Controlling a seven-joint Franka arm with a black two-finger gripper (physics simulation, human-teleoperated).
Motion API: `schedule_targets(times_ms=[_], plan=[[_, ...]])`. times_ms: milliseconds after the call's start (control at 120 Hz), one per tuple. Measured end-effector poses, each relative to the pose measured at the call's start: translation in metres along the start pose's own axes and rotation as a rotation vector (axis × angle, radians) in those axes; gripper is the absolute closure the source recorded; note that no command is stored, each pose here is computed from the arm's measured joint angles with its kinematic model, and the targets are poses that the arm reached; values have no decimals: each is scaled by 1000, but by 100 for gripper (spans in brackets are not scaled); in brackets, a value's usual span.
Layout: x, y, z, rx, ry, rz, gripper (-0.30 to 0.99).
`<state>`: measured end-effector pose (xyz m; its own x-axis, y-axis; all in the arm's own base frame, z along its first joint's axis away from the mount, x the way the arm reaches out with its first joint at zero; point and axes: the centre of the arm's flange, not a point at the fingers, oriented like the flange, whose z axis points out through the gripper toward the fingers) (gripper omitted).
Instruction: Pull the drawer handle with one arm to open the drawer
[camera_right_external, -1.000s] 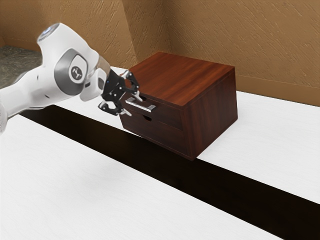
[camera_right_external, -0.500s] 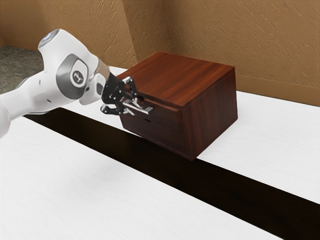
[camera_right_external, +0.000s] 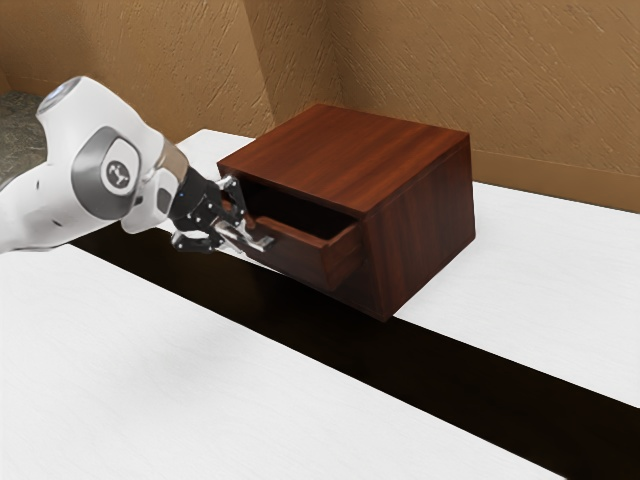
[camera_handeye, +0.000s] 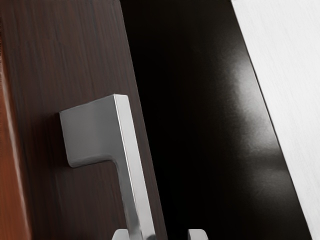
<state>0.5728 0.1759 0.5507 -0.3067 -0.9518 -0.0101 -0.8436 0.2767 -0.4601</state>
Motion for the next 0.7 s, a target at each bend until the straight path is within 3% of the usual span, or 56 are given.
schedule_targets(times_ms=[700], plan=[[23, 81, -42, 20, 31, -13, 66]])
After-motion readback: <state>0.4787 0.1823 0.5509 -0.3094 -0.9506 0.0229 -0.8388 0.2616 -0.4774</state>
